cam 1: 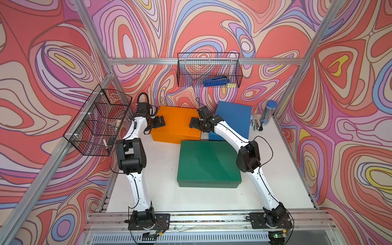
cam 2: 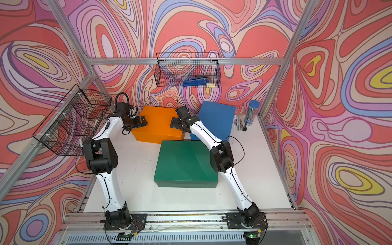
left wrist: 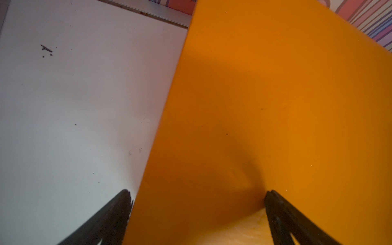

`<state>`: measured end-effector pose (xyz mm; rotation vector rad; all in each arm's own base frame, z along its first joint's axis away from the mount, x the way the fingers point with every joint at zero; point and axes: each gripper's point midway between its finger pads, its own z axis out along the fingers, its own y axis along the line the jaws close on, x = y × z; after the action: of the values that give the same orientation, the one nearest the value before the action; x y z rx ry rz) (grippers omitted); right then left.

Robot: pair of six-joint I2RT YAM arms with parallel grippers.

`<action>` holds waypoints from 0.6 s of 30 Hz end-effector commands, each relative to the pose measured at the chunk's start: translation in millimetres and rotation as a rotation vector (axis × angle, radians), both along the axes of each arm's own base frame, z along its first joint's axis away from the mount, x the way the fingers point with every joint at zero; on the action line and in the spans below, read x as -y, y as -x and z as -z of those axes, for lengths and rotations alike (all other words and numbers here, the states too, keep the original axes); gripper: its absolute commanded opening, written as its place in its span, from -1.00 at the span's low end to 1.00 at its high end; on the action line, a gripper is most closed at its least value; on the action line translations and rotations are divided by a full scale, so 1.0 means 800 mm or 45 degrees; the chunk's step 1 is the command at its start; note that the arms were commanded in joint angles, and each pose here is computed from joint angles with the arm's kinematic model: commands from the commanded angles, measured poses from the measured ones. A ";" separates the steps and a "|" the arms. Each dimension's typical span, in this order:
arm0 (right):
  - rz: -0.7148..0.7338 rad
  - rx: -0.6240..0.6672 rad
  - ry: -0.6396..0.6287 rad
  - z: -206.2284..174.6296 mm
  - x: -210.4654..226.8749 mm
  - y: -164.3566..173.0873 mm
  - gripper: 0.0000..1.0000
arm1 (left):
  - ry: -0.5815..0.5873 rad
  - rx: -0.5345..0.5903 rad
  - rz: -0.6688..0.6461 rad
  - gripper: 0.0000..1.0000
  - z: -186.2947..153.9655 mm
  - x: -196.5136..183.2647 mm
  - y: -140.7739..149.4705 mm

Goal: Stack the shoeboxes
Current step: Pick up the shoebox from the center of the board.

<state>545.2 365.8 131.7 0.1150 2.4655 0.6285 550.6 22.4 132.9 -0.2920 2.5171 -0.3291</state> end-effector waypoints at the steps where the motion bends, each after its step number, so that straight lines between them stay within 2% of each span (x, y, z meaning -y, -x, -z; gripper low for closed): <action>1: -0.135 0.000 -0.127 0.011 -0.047 0.007 0.90 | 0.176 -0.053 0.081 1.00 -0.003 0.040 0.013; 8: -0.272 0.157 -0.305 -0.059 -0.079 0.010 0.85 | 0.311 0.025 0.221 0.96 -0.052 0.085 0.018; 18: -0.357 0.236 -0.459 -0.130 -0.089 0.029 0.77 | 0.339 0.176 0.293 0.94 -0.132 0.118 0.034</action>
<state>564.6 362.9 142.6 0.0936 2.3738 0.7634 541.8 13.7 179.2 -0.2768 2.4526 -0.4276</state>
